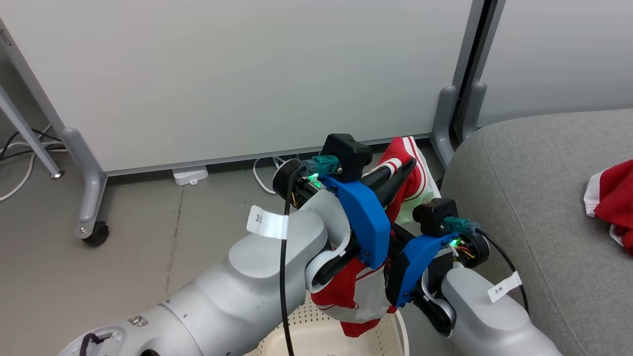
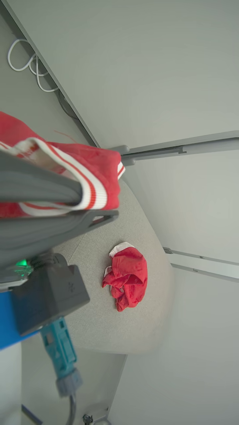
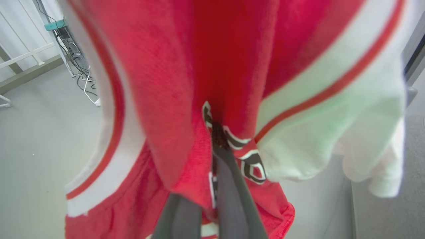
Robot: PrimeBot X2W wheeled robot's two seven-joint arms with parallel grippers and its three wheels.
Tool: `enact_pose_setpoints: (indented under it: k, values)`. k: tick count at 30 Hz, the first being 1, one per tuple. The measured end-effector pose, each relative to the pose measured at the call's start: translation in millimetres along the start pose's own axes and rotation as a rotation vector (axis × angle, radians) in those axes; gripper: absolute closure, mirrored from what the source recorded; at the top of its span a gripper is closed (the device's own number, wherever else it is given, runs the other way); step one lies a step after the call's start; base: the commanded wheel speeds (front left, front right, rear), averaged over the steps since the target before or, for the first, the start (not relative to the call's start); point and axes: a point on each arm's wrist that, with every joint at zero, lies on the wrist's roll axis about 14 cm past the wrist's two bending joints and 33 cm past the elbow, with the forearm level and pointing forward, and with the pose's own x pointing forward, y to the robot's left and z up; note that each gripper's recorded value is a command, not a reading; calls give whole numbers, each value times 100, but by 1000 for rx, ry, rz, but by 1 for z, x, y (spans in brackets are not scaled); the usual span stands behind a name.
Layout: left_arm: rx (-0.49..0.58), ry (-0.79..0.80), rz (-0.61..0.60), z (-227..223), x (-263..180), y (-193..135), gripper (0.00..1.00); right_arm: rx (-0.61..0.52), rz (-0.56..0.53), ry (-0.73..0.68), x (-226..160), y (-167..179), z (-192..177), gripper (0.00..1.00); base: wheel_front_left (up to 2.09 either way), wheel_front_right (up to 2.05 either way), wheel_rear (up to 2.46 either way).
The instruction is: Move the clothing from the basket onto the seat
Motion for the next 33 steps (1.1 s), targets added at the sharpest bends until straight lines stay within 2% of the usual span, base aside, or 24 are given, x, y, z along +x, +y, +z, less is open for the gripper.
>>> enact_pose_setpoints:
  k: [20, 29, 33]
  values:
    - [4, -19, 17, -11, -2, 3, 0, 13, -30, -29, -5, -12, 5, 100, 0, 0, 0]
    - [-30, -56, 97, -25, -13, 21, 0, 7, -40, -38, -6, -17, 7, 100, 0, 0, 0]
    - [-18, -123, 144, -13, -24, 35, 0, 8, -41, -42, -6, -19, 7, 100, 0, 0, 0]
